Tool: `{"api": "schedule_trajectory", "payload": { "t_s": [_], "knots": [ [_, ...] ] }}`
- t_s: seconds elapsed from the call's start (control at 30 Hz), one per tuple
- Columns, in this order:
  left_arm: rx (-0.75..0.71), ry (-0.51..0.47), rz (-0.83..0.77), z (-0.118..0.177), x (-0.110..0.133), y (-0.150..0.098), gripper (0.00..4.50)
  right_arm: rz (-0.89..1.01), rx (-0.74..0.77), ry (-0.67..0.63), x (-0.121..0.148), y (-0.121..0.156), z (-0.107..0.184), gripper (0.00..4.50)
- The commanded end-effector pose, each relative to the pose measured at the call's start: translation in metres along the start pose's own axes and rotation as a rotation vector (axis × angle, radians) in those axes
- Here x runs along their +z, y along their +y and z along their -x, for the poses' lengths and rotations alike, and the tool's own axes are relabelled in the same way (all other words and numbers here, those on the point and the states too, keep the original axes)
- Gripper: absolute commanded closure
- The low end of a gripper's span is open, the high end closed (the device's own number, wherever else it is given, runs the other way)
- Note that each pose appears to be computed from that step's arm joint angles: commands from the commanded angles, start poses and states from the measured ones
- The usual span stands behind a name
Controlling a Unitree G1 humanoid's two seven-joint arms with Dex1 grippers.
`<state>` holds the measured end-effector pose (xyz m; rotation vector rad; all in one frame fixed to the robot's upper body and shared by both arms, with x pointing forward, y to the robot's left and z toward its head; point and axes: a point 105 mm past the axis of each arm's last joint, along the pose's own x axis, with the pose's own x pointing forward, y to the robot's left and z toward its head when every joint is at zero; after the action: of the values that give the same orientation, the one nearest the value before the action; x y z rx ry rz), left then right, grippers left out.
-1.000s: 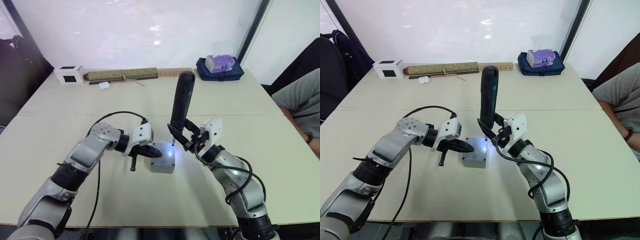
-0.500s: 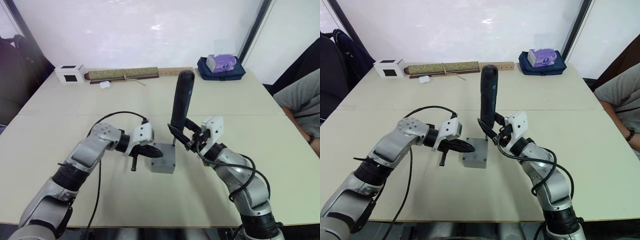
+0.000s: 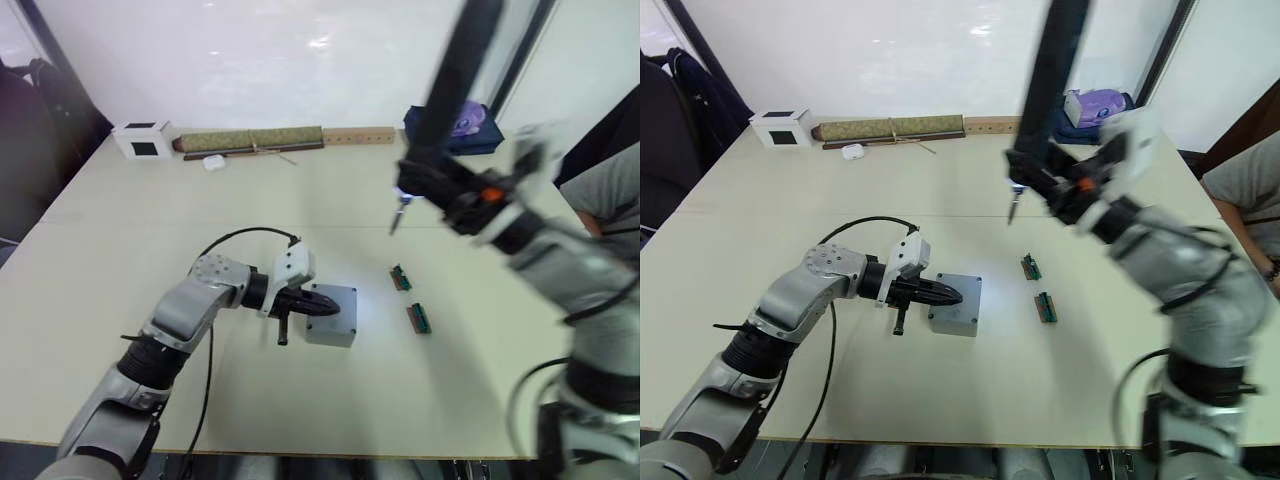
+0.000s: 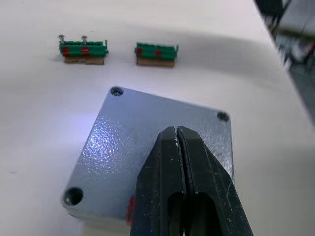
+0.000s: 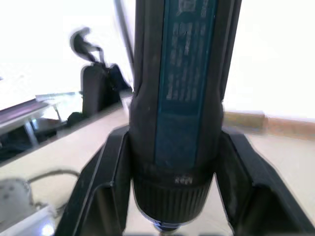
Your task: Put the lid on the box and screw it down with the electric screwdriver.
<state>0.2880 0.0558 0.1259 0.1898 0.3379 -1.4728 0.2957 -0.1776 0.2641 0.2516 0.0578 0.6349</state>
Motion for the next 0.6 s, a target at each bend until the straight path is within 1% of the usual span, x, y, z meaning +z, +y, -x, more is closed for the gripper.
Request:
{"api": "schedule_trajectory", "payload": {
  "t_s": [0.03, 0.07, 0.13, 0.2, 0.23, 0.3, 0.4, 0.5, 0.6],
  "knots": [
    [-0.039, -0.054, -0.048, 0.012, 0.024, -0.011, 4.5, -0.003, -0.079, 0.138, -0.002, -0.013, 0.025, 2.72],
    [-0.06, -0.048, -0.07, 0.013, 0.028, -0.016, 4.5, 0.025, -0.16, 0.257, -0.015, -0.027, 0.034, 2.72],
    [-0.086, -0.041, -0.101, 0.013, 0.032, -0.023, 4.5, 0.023, -0.262, 0.429, -0.035, -0.047, 0.05, 2.72],
    [-0.103, -0.036, -0.129, 0.013, 0.036, -0.029, 4.5, -0.038, -0.316, 0.545, -0.051, -0.058, 0.063, 2.72],
    [-0.108, -0.034, -0.138, 0.012, 0.037, -0.031, 4.5, -0.054, -0.329, 0.578, -0.055, -0.061, 0.068, 2.72],
    [-0.12, -0.01, -0.189, 0.012, 0.038, -0.035, 4.5, -0.087, -0.348, 0.674, -0.072, -0.066, 0.077, 2.72],
    [-0.112, 0.011, -0.238, 0.009, 0.039, -0.039, 4.5, -0.142, -0.386, 0.776, -0.093, -0.075, 0.09, 2.72],
    [-0.112, 0.023, -0.26, 0.01, 0.041, -0.044, 4.5, -0.172, -0.439, 0.844, -0.108, -0.088, 0.099, 2.72],
    [-0.1, 0.035, -0.274, 0.011, 0.04, -0.045, 4.5, -0.173, -0.435, 0.873, -0.113, -0.09, 0.099, 2.72]
  ]
}}
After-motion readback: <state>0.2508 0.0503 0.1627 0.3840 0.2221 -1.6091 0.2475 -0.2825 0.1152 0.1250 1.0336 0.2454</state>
